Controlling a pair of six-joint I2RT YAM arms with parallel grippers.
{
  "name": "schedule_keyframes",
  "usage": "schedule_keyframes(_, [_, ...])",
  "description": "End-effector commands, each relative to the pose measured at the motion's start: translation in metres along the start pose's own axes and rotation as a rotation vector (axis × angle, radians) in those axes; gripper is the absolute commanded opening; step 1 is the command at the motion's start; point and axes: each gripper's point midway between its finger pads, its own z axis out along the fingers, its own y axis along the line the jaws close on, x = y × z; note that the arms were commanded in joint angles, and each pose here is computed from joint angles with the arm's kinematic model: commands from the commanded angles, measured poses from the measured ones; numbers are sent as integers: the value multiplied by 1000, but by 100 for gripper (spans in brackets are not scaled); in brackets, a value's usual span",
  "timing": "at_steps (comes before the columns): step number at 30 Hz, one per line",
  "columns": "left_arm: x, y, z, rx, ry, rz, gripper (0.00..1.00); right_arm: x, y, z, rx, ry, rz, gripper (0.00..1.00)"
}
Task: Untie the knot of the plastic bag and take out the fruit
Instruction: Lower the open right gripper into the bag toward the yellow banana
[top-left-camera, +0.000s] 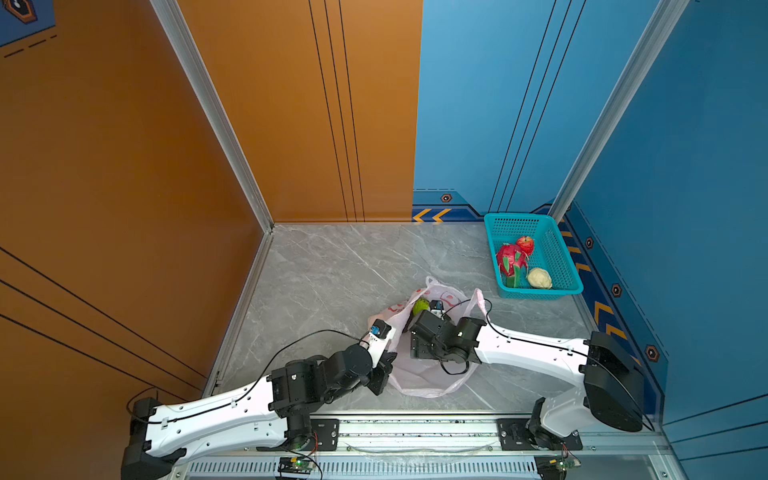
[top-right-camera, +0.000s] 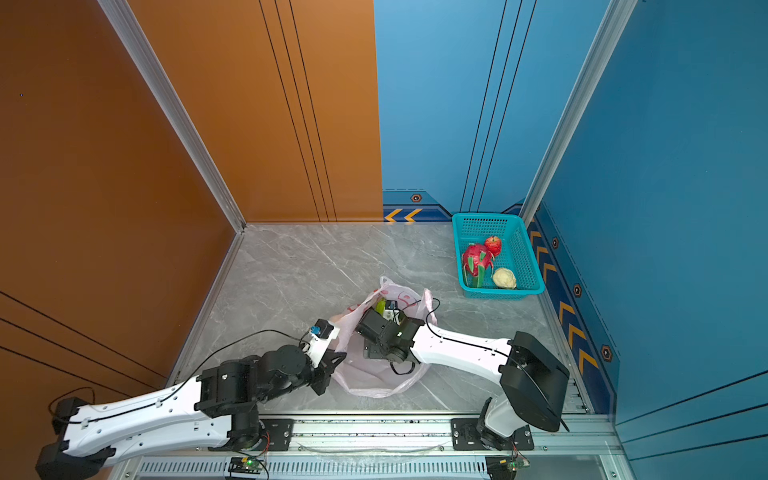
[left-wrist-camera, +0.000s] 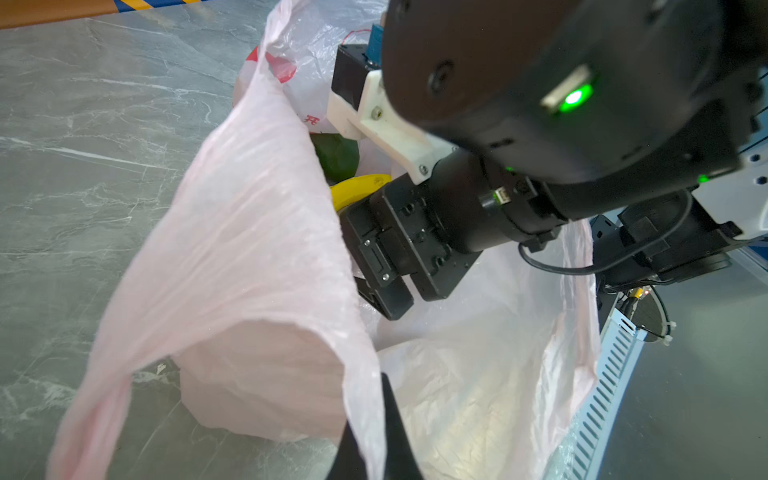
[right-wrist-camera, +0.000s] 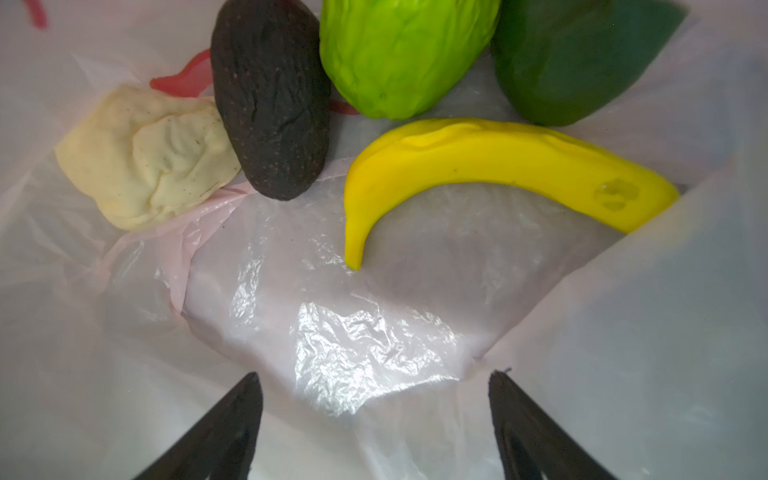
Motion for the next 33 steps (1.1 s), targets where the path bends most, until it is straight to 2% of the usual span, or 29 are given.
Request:
schedule_keyframes(1, [5,3,2,-21,10,11,0,-20,12,2,-12,-81,153,81])
schedule_keyframes(5, [1,3,5,-34,-5,17,0,-31,8,11,-8,-132,282,77])
schedule_keyframes(15, [-21,1,2,-36,-78,22,0,-50,-3,36,5,-178,424,73])
schedule_keyframes(28, [-30,2,4,-31,-95,20,0,-60,-16,57,82,-178,437,65])
schedule_keyframes(33, [-31,8,2,-43,-98,11,0,-64,2,28,17,-178,374,66])
